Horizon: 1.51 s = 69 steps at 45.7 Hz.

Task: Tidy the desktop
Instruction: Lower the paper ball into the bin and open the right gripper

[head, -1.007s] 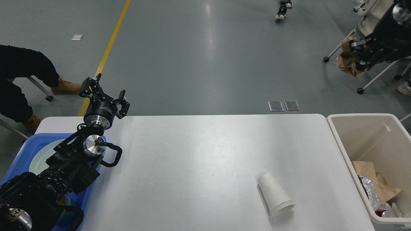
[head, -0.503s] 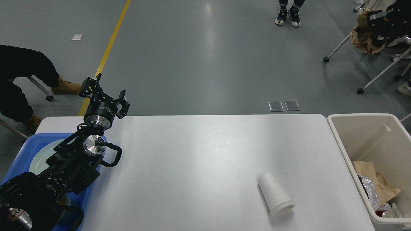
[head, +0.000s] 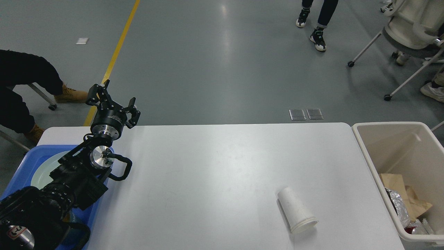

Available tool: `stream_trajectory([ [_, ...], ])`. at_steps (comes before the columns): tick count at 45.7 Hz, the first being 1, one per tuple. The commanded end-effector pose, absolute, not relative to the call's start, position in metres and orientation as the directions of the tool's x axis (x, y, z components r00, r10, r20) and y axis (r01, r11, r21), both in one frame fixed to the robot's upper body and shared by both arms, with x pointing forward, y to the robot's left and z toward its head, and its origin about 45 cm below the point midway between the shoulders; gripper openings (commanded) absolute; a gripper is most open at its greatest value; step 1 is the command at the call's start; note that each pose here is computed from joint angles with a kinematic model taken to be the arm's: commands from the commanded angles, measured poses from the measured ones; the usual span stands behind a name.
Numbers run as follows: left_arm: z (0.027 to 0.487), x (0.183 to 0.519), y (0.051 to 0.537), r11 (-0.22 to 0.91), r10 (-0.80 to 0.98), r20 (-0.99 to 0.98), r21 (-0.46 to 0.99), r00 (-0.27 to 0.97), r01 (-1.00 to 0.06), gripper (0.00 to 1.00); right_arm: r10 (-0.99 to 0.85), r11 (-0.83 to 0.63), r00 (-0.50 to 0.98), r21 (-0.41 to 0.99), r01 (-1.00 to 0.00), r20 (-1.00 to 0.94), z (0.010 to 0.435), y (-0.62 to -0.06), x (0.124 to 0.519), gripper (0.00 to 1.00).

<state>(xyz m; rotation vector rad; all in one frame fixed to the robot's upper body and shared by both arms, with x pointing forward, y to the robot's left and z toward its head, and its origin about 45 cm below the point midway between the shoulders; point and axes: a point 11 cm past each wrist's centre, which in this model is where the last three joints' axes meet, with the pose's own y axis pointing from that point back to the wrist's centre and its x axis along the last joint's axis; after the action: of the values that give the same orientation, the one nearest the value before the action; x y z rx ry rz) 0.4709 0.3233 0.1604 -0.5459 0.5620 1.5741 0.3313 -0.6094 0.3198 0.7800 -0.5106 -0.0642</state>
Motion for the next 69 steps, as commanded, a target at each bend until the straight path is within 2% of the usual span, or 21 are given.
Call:
stream_trajectory([
  [1,0.160,0.471,0.323,-0.065,0.762,-0.644,0.034,-0.072,-0.997,0.96,-0.142,0.769,0.892,0.615,-0.174,0.430,0.250,-0.634,0.301,0.00],
  [5,0.160,0.471,0.323,-0.065,0.762,-0.644,0.034,-0.072,-0.997,0.96,-0.116,0.753,0.896,0.626,-0.202,0.429,0.208,-0.627,0.294,0.00],
  [12,0.161,0.471,0.323,-0.066,0.762,-0.644,0.033,-0.072,-0.997,0.96,-0.113,0.709,0.921,0.680,-0.189,0.374,0.127,-0.602,0.275,0.00],
  [23,0.160,0.471,0.323,-0.065,0.762,-0.644,0.034,-0.072,-0.997,0.96,-0.097,0.668,0.924,0.712,-0.216,0.371,0.071,-0.569,0.269,0.00],
  [33,0.160,0.471,0.323,-0.065,0.762,-0.644,0.034,-0.072,-0.997,0.96,-0.090,0.641,0.932,0.736,-0.217,0.352,0.047,-0.550,0.260,0.00],
  [56,0.160,0.471,0.323,-0.065,0.762,-0.644,0.034,-0.072,-0.997,0.96,-0.110,0.609,0.938,0.768,-0.198,0.329,0.027,-0.534,0.249,0.00],
  [57,0.160,0.471,0.323,-0.065,0.762,-0.644,0.034,-0.072,-0.997,0.96,-0.113,0.609,0.935,0.767,-0.202,0.335,0.027,-0.533,0.250,0.06],
  [59,0.160,0.471,0.323,-0.065,0.762,-0.644,0.034,-0.072,-0.997,0.96,-0.127,0.603,0.929,0.771,-0.205,0.347,0.027,-0.532,0.251,0.30],
  [60,0.160,0.471,0.323,-0.065,0.762,-0.644,0.034,-0.072,-0.997,0.96,-0.135,0.604,0.922,0.768,-0.214,0.363,0.028,-0.533,0.253,0.46],
  [63,0.160,0.471,0.323,-0.065,0.762,-0.644,0.034,-0.072,-0.997,0.96,-0.135,0.609,0.913,0.759,-0.230,0.385,0.030,-0.537,0.254,0.56],
  [69,0.160,0.471,0.323,-0.065,0.762,-0.644,0.034,-0.072,-0.997,0.96,-0.136,0.615,0.908,0.753,-0.236,0.396,0.033,-0.540,0.254,0.65],
])
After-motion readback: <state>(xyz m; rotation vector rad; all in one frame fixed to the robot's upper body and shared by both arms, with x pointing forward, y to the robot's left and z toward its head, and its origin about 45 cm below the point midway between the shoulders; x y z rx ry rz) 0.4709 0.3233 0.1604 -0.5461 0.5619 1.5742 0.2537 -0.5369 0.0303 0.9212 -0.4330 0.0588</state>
